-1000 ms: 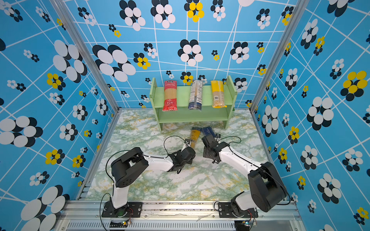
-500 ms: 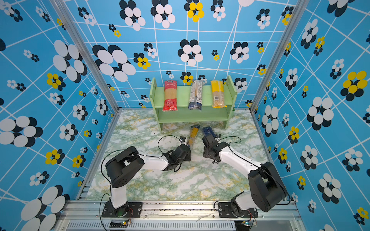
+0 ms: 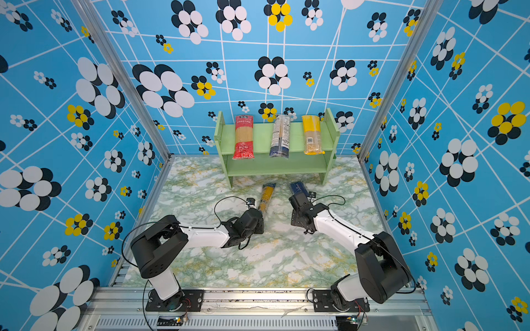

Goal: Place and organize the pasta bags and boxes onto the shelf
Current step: 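Lift the Anko bag with the left gripper, tilting its top toward the shelf, then carry the Anko bag with the left gripper toward the shelf's lower tier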

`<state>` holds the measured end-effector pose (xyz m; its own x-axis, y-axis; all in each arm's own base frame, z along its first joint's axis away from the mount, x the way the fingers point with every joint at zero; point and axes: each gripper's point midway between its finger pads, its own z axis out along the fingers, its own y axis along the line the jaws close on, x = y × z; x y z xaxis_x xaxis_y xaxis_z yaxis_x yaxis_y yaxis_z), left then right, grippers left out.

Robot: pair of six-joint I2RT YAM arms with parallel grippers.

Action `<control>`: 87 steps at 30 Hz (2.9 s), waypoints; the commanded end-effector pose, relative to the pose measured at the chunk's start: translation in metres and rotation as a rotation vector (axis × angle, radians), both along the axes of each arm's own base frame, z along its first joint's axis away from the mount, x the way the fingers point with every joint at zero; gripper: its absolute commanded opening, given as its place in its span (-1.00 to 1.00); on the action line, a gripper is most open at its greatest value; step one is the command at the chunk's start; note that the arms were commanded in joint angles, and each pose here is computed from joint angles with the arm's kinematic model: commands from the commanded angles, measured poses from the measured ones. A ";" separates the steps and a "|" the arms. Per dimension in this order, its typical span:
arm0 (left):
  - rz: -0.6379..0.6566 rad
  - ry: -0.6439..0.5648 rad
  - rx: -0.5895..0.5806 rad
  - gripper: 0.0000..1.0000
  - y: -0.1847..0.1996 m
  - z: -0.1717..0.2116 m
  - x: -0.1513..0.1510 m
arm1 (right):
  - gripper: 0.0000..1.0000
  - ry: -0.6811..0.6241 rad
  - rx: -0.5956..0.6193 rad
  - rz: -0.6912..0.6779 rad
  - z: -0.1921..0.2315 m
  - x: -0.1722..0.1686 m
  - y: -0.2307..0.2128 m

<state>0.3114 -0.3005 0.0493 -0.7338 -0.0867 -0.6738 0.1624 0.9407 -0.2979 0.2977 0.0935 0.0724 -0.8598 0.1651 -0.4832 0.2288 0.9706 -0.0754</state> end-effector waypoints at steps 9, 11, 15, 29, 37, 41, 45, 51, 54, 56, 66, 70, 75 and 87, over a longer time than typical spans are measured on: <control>0.166 -0.133 0.052 -1.00 0.042 0.057 0.002 | 0.94 0.022 -0.025 0.011 -0.006 0.003 -0.002; 0.176 -0.147 0.040 -1.00 0.046 0.063 0.001 | 0.94 0.022 -0.025 0.011 -0.005 0.003 -0.001; 0.172 -0.177 0.024 -1.00 0.049 0.078 -0.002 | 0.93 0.024 -0.027 0.015 -0.006 0.005 0.000; 0.115 -0.230 -0.052 -1.00 0.049 0.114 -0.021 | 0.93 0.022 -0.015 0.023 -0.006 0.010 0.005; 0.107 -0.257 -0.083 -1.00 0.047 0.127 -0.023 | 0.93 0.027 -0.011 0.024 -0.008 0.010 0.006; 0.098 -0.264 -0.091 -1.00 0.043 0.131 -0.024 | 0.93 0.026 -0.009 0.026 -0.009 0.009 0.006; 0.094 -0.280 -0.104 -1.00 0.040 0.137 -0.023 | 0.93 0.028 -0.009 0.024 -0.010 0.008 0.005; 0.095 -0.318 -0.110 -1.00 0.036 0.152 -0.018 | 0.93 0.030 -0.012 0.023 -0.011 0.006 0.004; 0.089 -0.333 -0.121 -1.00 0.033 0.159 -0.017 | 0.93 0.030 -0.014 0.021 -0.012 0.006 0.003; 0.084 -0.338 -0.125 -1.00 0.031 0.162 -0.017 | 0.93 0.028 -0.016 0.021 -0.012 0.005 0.002; 0.080 -0.350 -0.151 -1.00 0.033 0.172 -0.024 | 0.93 0.027 -0.023 0.018 -0.013 0.004 0.000; 0.087 -0.357 -0.150 -1.00 0.035 0.175 -0.025 | 0.93 0.031 -0.021 0.019 -0.014 0.004 0.001; 0.090 -0.374 -0.159 -1.00 0.034 0.182 -0.023 | 0.93 0.029 -0.018 0.018 -0.014 0.004 0.001; 0.100 -0.430 -0.106 -1.00 0.021 0.205 -0.005 | 0.91 0.026 -0.014 0.018 -0.012 -0.001 -0.001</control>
